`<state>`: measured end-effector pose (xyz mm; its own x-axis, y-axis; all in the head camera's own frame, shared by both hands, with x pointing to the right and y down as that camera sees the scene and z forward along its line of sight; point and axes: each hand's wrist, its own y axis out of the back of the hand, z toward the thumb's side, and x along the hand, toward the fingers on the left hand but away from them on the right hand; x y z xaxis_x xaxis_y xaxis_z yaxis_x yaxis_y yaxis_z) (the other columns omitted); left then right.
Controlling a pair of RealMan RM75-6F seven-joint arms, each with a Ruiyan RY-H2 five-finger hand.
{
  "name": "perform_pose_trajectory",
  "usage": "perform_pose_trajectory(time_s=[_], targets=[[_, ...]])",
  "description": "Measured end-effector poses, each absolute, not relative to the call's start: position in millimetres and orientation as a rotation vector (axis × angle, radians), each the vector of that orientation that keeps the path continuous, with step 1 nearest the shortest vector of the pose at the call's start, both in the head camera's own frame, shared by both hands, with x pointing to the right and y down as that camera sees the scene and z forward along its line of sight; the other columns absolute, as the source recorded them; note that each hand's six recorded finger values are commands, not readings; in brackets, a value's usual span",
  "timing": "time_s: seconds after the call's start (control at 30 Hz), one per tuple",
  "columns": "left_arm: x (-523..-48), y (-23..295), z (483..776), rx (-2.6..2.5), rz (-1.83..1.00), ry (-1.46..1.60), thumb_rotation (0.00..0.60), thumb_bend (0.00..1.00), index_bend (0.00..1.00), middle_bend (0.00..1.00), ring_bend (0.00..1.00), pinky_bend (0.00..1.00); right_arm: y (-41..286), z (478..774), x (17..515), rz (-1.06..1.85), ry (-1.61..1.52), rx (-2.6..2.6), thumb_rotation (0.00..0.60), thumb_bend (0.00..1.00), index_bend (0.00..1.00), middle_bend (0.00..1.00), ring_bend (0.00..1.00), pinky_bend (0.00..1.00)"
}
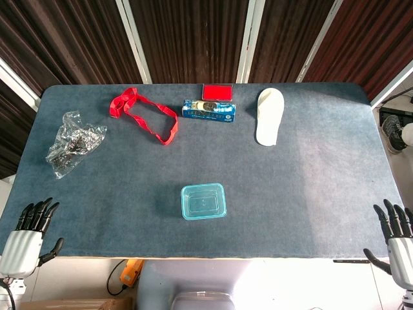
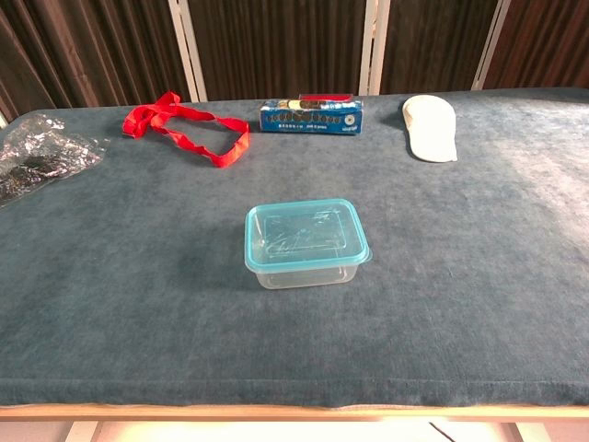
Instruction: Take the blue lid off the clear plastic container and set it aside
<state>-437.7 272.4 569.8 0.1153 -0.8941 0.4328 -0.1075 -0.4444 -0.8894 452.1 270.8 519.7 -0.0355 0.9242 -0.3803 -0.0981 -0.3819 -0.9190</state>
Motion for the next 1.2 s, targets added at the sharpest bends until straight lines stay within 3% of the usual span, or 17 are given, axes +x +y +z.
perform_pose_trajectory(time_s=[0.13,0.3,0.53,0.77,0.93,1.2], targets=[[-417,269,576,-1.830,-1.278,0.993,0.600,0.30,0.00,0.00,0.00,0.06,271,522,450,1.551,-0.918,-1.405,0.600,0.27,0.00,0.00,0.00,0.00],[-367,254,598,-2.152,-1.066,0.962,0.600,0.29,0.00,0.00,0.00,0.00,271,528,444,1.550,-0.898,-1.437,0.600,0.27,0.00,0.00,0.00,0.00],[-254,236,644,-2.452,-0.874,0.723,0.600,0.28,0.00,0.00,0.00,0.00,269,523,445,1.531,-0.919,-1.461,0.600,0.27,0.00,0.00,0.00,0.00],[-164,228,659,-2.526,-0.719,0.726,0.600,0.29,0.00,0.00,0.00,0.00,266,515,452,1.515,-0.956,-1.487,0.600,0.27,0.00,0.00,0.00,0.00],[-135,215,683,-2.456,-0.757,0.694,0.600,0.29,0.00,0.00,0.00,0.00,268,512,452,1.499,-0.958,-1.522,0.600,0.27,0.00,0.00,0.00,0.00],[-127,196,713,-2.362,-0.875,0.672,0.600,0.29,0.00,0.00,0.00,0.00,268,509,456,1.499,-0.960,-1.540,0.600,0.27,0.00,0.00,0.00,0.00]])
